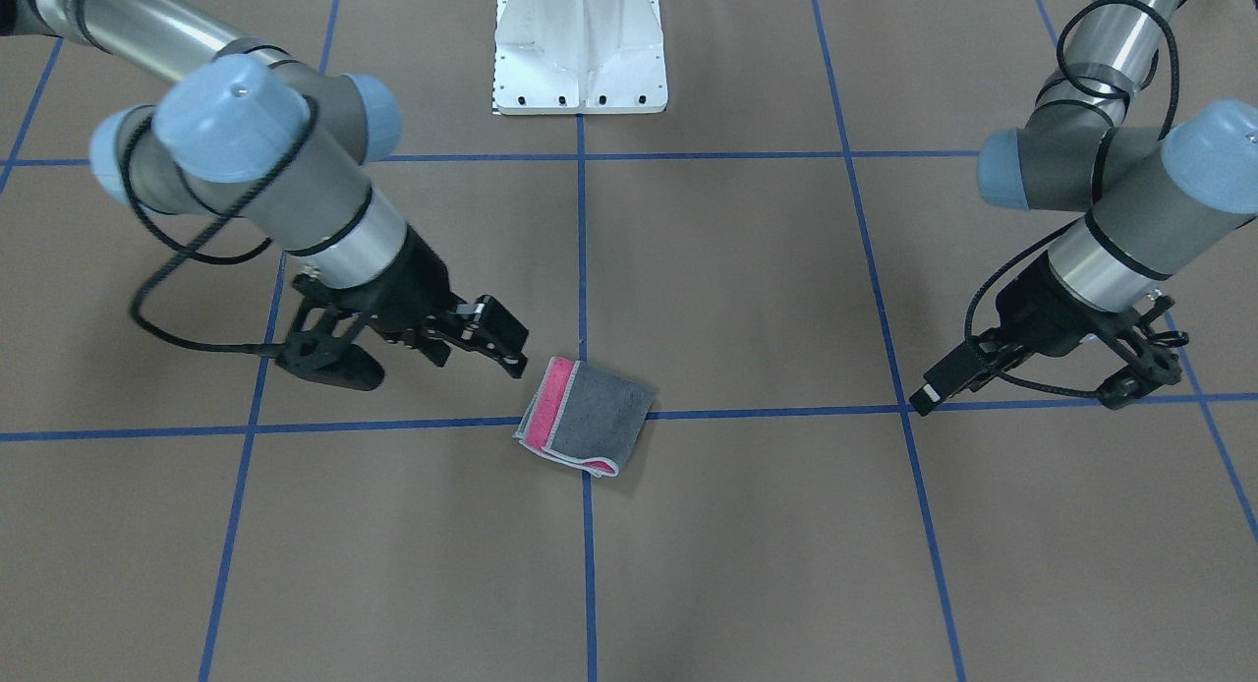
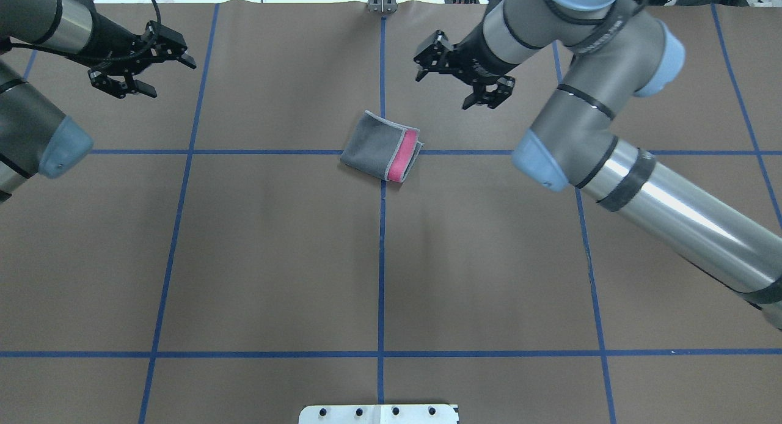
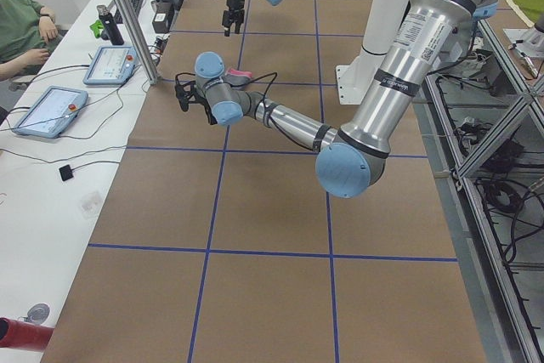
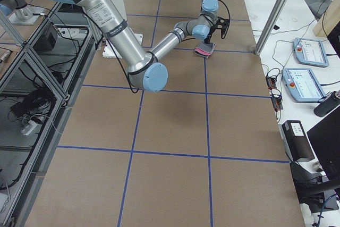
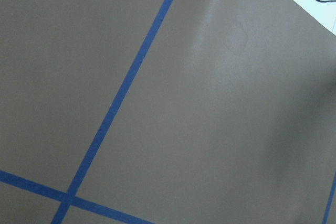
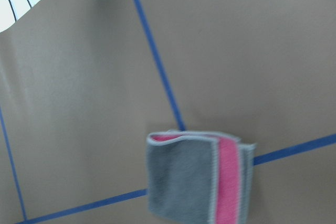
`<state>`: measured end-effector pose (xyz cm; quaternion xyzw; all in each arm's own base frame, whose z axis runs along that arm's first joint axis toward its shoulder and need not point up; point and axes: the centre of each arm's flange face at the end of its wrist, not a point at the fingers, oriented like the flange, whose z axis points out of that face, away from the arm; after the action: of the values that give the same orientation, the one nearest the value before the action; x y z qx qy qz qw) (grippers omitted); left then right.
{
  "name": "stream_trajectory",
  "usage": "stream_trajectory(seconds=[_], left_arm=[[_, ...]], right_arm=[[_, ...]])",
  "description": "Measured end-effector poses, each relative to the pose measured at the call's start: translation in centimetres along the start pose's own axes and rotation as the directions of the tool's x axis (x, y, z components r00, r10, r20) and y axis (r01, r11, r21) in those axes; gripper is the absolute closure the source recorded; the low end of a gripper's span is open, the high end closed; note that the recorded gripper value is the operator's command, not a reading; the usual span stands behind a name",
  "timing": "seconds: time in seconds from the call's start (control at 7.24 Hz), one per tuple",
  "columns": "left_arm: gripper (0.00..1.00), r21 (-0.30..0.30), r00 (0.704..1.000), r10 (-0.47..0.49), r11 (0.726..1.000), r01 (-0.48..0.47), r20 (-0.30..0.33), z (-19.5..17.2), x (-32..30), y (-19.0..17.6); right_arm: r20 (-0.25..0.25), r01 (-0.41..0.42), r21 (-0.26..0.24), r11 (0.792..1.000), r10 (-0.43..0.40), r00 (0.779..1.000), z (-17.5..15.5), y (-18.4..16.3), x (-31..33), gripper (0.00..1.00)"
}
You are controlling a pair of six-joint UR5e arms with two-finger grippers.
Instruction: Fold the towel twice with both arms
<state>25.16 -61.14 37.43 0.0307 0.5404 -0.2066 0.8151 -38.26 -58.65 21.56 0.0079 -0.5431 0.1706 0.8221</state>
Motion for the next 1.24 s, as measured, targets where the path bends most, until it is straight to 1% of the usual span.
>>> stream_trajectory(seconds=[0.14,0.28,0.41,0.55,0.69,0.83,0.97,1.1,1.24], left_arm=[[0.0,0.02,0.995,0.101,0.995,-0.101,0.024,-1.4,-3.4,-0.5],[0.0,0.042,0.98,0.19,0.98,-0.193,0.061,-3.2,-7.5,-1.5],[0.0,0.063,0.959,0.263,0.961,-0.27,0.104,-5.8,-11.2,-3.5],[0.0,0.067,0.931,0.328,0.937,-0.342,0.161,-8.8,-14.6,-5.7],[0.0,0.046,0.885,0.405,0.904,-0.425,0.228,-12.0,-18.2,-7.8],[0.0,0.003,0.834,0.475,0.868,-0.496,0.282,-14.9,-21.9,-9.1],[0.0,-0.045,0.792,0.528,0.839,-0.542,0.307,-17.3,-25.8,-9.5],[0.0,-0.088,0.778,0.553,0.827,-0.555,0.298,-18.5,-30.1,-8.4],[0.0,-0.118,0.785,0.554,0.83,-0.545,0.278,-19.1,-33.8,-6.6]], right_arm=[[-0.048,0.08,0.009,0.997,-0.08,0.996,-2.9,-2.7,4.1,0.0],[-0.111,0.162,0.003,0.987,-0.161,0.981,-6.0,-5.7,7.9,0.0],[-0.177,0.238,-0.018,0.971,-0.237,0.955,-8.5,-8.4,11.7,0.0],[-0.235,0.312,-0.05,0.949,-0.314,0.92,-10.6,-10.8,15.9,0.0],[-0.279,0.387,-0.085,0.918,-0.394,0.876,-12.9,-13.2,20.9,0.0],[-0.306,0.435,-0.121,0.892,-0.45,0.839,-15.3,-15.3,26.6,0.0],[-0.305,0.435,-0.147,0.888,-0.459,0.834,-17.5,-16.4,32.4,0.0],[-0.286,0.414,-0.154,0.897,-0.441,0.851,-19.3,-16.3,36.9,0.0],[-0.285,0.398,-0.156,0.904,-0.427,0.858,-20.2,-15.7,39.9,0.0]])
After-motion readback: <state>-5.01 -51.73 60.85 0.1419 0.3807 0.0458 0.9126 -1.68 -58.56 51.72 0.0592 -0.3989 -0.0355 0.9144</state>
